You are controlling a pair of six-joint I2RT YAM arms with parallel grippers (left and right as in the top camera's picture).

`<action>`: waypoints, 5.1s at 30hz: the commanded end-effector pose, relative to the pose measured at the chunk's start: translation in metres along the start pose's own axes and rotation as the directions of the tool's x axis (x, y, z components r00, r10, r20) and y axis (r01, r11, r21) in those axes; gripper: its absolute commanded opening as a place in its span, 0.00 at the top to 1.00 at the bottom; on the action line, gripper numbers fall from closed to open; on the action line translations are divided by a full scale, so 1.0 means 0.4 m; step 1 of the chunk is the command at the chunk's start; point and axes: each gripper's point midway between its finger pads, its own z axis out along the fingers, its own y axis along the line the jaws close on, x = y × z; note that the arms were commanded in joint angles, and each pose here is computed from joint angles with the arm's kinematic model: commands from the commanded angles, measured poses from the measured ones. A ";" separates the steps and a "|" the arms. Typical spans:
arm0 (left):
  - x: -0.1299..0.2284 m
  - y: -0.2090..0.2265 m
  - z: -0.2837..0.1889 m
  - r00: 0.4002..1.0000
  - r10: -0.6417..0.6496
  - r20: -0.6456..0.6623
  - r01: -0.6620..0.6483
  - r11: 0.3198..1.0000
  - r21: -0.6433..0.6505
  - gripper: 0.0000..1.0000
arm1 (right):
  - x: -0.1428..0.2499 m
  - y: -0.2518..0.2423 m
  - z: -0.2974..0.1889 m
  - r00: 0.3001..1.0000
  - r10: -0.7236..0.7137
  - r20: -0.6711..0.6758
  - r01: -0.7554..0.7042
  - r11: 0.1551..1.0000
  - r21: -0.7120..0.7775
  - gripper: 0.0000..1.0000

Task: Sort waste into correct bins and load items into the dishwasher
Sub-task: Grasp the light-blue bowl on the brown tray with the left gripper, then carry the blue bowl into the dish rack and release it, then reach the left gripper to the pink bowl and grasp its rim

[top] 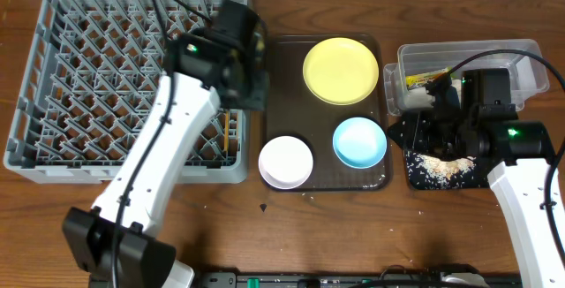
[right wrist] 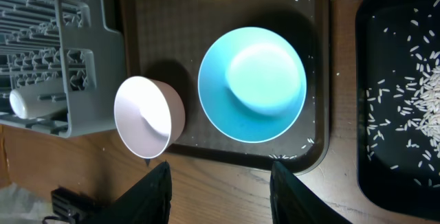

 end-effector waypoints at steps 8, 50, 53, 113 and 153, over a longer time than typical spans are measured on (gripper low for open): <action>0.090 -0.212 0.178 0.987 0.147 -0.058 -0.139 0.983 0.122 0.55 | -0.018 -0.012 -0.018 0.999 -0.020 0.037 0.019 0.999 0.038 0.54; -0.069 0.141 0.002 0.956 0.091 0.280 0.077 0.840 -0.538 0.93 | -0.003 -0.016 -0.017 1.000 -0.009 0.014 0.008 0.999 0.045 0.54; -0.073 0.290 -0.110 0.949 0.156 0.273 0.126 0.607 -0.785 0.93 | -0.003 -0.016 -0.017 1.000 -0.009 0.014 0.008 0.999 0.045 0.54; -0.127 0.268 0.140 0.979 0.144 0.146 -0.025 0.791 -0.611 0.36 | -0.004 -0.016 -0.018 1.000 -0.010 0.016 0.009 0.999 0.044 0.54; 0.235 -0.417 0.345 0.990 0.132 -0.041 -0.106 0.916 0.387 0.87 | 0.000 -0.017 -0.017 1.000 -0.006 0.009 0.005 0.999 0.046 0.54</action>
